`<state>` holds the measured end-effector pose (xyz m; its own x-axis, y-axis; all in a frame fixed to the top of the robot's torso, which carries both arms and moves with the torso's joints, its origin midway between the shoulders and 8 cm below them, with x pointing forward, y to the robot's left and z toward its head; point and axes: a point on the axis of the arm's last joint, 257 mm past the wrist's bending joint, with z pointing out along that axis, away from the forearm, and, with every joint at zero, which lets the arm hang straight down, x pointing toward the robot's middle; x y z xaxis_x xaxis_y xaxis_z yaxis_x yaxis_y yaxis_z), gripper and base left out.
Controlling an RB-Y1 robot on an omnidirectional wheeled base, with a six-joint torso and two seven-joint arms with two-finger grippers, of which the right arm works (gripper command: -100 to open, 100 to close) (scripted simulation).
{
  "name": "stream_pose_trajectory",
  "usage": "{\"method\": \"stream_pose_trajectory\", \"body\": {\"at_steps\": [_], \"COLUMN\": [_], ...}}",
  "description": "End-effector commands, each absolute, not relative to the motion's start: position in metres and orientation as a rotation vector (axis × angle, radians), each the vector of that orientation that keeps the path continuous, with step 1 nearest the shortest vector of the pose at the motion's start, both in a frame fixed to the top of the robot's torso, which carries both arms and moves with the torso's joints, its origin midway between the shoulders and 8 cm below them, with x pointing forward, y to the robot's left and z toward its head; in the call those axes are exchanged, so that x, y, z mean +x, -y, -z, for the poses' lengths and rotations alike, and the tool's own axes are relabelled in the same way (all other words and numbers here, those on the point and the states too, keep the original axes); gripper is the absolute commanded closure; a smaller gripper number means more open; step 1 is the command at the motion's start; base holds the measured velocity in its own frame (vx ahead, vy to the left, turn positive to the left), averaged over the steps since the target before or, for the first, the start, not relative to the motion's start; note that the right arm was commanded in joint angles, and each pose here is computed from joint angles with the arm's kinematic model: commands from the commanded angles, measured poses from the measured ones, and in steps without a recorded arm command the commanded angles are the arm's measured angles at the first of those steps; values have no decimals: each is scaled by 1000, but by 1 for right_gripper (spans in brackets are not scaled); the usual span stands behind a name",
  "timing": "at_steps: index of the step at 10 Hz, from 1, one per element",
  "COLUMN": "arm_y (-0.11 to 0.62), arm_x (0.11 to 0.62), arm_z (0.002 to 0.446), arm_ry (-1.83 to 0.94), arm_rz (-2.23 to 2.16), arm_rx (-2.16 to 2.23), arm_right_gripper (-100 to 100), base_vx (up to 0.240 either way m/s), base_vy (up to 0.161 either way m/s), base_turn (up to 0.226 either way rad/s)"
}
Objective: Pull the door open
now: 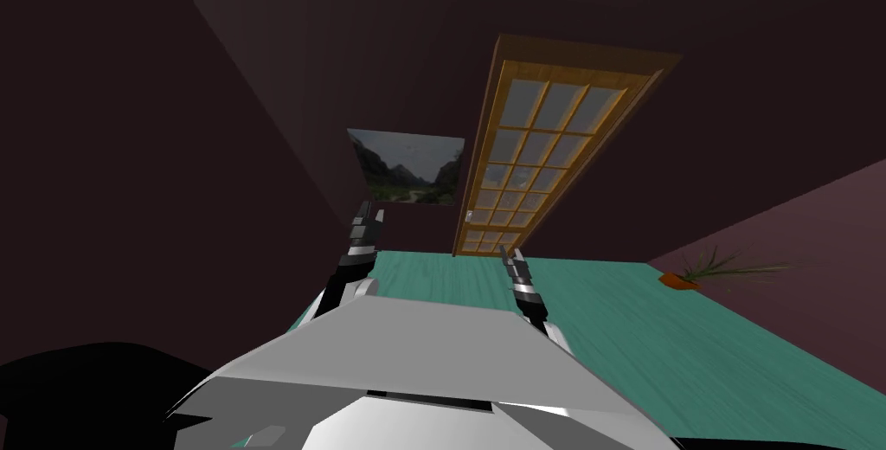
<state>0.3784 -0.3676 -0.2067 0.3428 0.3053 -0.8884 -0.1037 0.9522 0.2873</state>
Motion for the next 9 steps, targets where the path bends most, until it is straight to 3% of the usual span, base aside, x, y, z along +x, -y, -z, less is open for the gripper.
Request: {"method": "stream_pose_trajectory", "body": {"at_steps": [1,9], "arm_y": [373,389], "arm_x": [377,365], "arm_z": [218,266], "arm_ry": [-1219,-1316], "arm_rz": [-227,-98], "arm_rx": [175,127], "arm_right_gripper": [-100,-100], "base_vx": [136,106], "base_vy": [-6,-4], "base_turn": [74,48]}}
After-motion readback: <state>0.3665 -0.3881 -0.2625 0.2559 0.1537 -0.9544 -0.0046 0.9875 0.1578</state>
